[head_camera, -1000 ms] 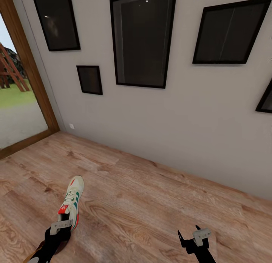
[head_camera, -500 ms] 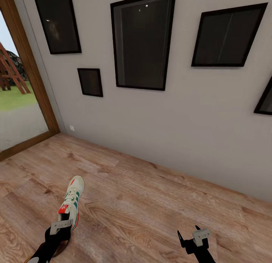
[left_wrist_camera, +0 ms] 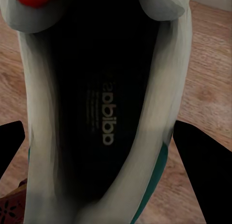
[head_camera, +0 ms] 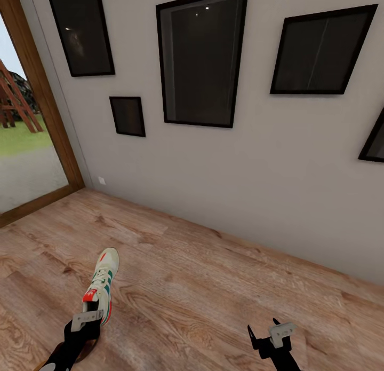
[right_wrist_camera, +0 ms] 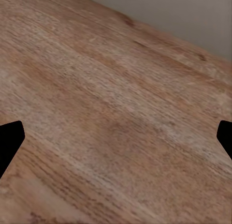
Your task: Pick up the two gym shoes and the two sandals from the corridor floor and place them onto the hallstand (shoe rack) in the corridor, making sure they are on the rack and not on the floor. Arrange them so the two gym shoes are next to each other and the two sandals are next to each other.
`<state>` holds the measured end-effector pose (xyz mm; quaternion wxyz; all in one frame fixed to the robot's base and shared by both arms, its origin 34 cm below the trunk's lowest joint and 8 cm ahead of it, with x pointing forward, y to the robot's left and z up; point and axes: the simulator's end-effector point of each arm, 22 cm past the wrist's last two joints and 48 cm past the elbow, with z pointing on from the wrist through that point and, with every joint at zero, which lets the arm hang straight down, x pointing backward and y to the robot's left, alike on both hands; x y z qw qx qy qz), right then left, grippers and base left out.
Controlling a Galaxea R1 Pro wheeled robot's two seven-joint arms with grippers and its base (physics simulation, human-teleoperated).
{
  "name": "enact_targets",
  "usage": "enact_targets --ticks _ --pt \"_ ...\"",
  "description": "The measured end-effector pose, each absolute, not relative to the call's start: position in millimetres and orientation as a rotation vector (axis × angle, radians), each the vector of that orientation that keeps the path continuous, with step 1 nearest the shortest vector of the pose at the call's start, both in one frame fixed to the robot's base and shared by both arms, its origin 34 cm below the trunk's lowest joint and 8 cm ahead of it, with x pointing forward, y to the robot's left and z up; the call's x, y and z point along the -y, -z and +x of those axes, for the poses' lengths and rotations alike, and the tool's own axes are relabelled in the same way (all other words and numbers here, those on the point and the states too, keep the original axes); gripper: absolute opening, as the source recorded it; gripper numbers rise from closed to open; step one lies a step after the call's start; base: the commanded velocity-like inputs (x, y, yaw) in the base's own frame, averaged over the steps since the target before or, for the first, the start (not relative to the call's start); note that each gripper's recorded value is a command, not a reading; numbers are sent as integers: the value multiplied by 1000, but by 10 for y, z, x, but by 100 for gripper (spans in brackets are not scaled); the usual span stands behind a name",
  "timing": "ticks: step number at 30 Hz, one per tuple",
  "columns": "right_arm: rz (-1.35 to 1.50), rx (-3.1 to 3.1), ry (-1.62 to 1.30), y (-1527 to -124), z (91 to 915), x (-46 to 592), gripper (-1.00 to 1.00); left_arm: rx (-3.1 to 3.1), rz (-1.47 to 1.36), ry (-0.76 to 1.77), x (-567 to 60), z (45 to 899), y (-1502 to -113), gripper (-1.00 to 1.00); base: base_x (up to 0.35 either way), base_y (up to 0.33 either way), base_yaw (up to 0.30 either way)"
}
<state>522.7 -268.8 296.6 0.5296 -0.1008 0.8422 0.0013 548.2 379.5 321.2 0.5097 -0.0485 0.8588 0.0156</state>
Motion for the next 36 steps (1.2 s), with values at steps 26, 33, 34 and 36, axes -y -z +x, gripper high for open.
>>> enact_targets --ticks 26,33,34,36 --pt "-240 -2011 -10 -2964 5227 2644 100 -2065 -117 -41 -3813 5488 -3225 -100 0 0 255" --pt "-240 -2011 -11 -2964 5226 2642 100 -2015 -105 -57 -3883 5607 -3419 -100 0 0 278" --pt "-240 -2011 -11 -2964 5226 2642 100 -1994 -99 -68 -3925 5640 -3506 -100 0 0 278" --pt "-240 -2011 -11 -2964 5227 2642 100 -1964 -77 -82 -3967 5661 -3638 -100 0 0 278"
